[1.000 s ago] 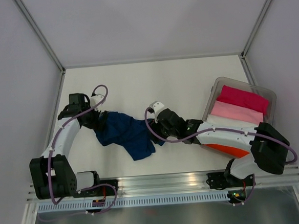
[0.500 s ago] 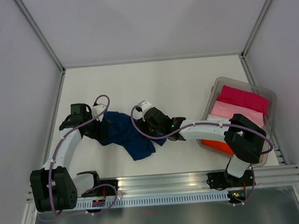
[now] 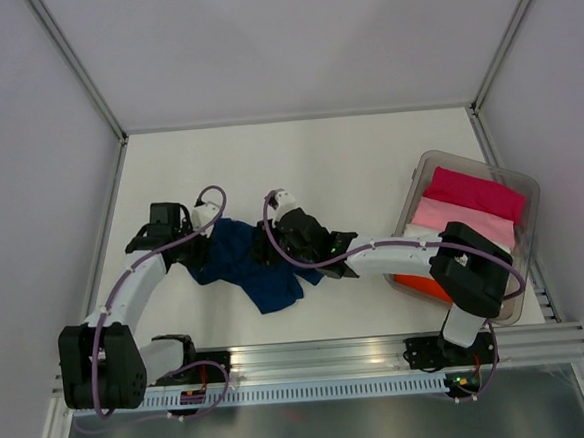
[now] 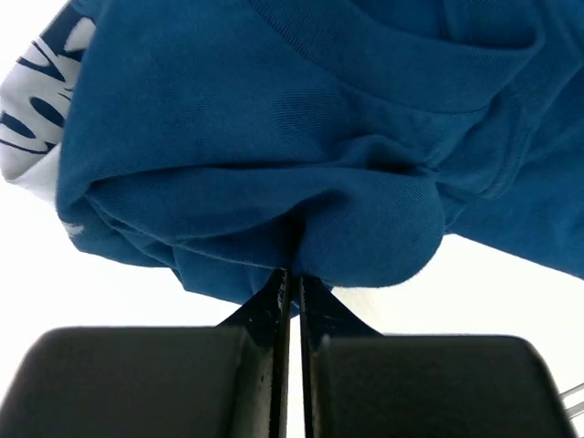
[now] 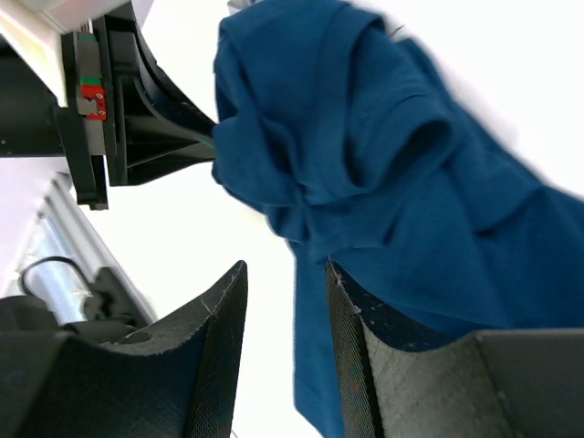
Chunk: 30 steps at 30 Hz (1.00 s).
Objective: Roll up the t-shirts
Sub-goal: Move the tshirt to the center of the board, then flatten the tshirt
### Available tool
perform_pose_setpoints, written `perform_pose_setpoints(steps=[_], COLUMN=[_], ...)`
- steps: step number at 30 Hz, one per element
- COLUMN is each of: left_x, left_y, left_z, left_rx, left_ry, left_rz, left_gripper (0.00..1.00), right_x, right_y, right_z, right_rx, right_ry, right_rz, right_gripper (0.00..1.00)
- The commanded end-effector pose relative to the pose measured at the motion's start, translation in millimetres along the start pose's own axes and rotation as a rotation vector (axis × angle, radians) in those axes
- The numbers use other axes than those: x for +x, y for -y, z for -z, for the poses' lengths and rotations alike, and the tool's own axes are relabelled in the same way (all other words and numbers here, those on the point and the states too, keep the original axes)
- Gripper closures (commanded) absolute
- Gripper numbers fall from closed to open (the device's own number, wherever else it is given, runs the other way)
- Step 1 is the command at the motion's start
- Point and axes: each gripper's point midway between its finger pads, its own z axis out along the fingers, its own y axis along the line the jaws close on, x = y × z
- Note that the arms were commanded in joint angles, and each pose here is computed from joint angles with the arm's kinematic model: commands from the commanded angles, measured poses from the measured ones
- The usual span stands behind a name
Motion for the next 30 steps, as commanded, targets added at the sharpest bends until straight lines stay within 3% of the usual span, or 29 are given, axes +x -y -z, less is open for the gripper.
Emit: perform_pose_setpoints(steps=[1, 5, 9, 13, 30], left_x=[-40.5, -66.4, -87.4, -94.9, -129.5], left_y=[-1.7, 13.3, 35.1, 42.5, 58.5], left_z=[18.5, 49.5, 80.1, 88.6, 128.3], left_rx=[-0.015, 0.024, 0.103, 0.144, 0.217], left_ry=[0.156, 0.257, 0.341, 0.351, 0.445], left_rz=[-0.013, -0.060, -0.106, -0.123, -0.061], left_gripper=[0.98, 0.98, 0.98, 0.98, 0.98], right_x=[-10.6, -26.4, -44.7, -57.2, -36.3], right_y=[-35.3, -50.8, -73.1, -83.3, -82.8], right_z=[-13.5, -14.6, -5.1, -7.2, -28.4], right_rx=[-0.096, -0.137, -0.233, -0.224, -0.107], right_ry=[0.058, 0.123, 0.175, 0.221, 0.233], right_rz=[-0.105, -0.134, -0.229, -0.155, 0.024], right_gripper=[0.53, 0.47, 0.34, 0.27, 0.29])
